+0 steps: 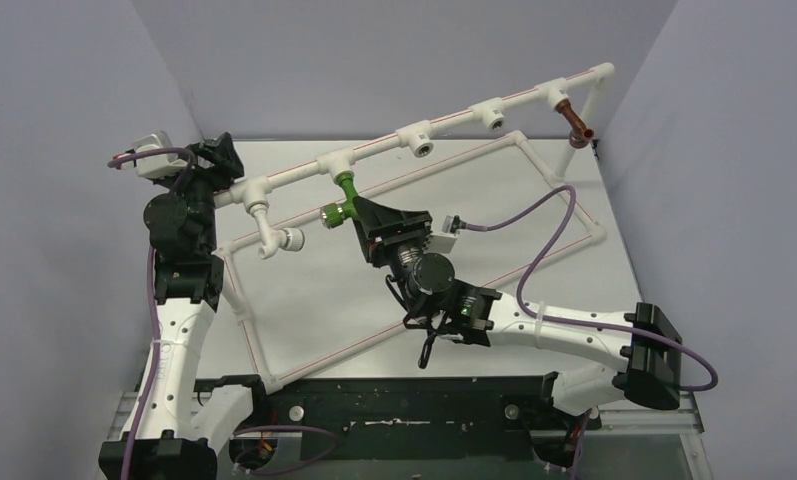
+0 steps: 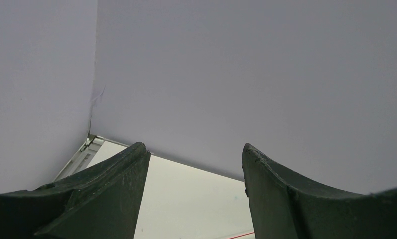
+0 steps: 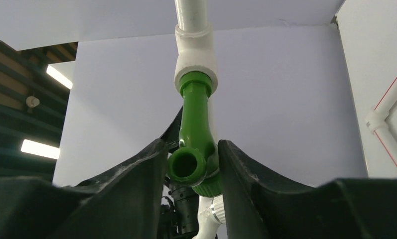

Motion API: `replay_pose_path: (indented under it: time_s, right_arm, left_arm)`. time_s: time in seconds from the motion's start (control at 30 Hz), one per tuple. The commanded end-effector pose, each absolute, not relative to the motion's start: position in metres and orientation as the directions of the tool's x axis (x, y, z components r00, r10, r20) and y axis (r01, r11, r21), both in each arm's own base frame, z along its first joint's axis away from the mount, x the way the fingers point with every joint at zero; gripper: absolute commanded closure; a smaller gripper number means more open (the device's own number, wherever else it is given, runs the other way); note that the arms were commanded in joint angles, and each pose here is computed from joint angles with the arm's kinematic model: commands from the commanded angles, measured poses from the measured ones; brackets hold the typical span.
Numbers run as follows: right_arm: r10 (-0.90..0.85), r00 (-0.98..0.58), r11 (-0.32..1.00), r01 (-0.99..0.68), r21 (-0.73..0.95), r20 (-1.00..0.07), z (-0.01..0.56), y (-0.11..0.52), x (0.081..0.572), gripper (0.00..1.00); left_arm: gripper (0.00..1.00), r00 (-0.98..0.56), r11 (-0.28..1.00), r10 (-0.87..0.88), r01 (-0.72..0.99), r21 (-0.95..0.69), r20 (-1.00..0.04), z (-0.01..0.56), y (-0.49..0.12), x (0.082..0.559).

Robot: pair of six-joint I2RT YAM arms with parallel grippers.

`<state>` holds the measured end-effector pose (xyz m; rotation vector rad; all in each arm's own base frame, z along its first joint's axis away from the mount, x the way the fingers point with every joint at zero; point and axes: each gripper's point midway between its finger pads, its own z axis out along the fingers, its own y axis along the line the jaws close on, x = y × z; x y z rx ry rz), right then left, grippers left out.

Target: Install the water faucets

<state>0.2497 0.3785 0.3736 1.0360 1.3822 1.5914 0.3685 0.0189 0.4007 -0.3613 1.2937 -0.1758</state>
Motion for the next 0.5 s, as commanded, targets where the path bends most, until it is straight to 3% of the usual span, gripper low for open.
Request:
replay_pose_path:
  time_s: [0.0, 0.23, 0.47]
  right_arm:
    - [0.866, -0.456, -0.248, -0.037, 0.968, 0.205, 0.404, 0.377, 0.232, 0.50]
    - [0.895, -0.436, -0.144, -0.085, 0.986, 0.093, 0.401, 0.368, 0.230, 0.21]
    - [0.909, -0.386, 0.085, -0.192, 0.978, -0.155, 0.405, 0.353, 0.229, 0.18]
  left_arm:
    - [0.34, -0.184, 0.919, -0.343, -0.270, -0.288, -0.921, 0.245, 0.029, 0.366]
    - [0.34, -0.183, 0.918, -0.343, -0.272, -0.288, -0.921, 0.245, 0.030, 0.366]
    - [0.34, -0.184, 0.919, -0.341, -0.272, -0.285, -0.922, 0.245, 0.030, 0.366]
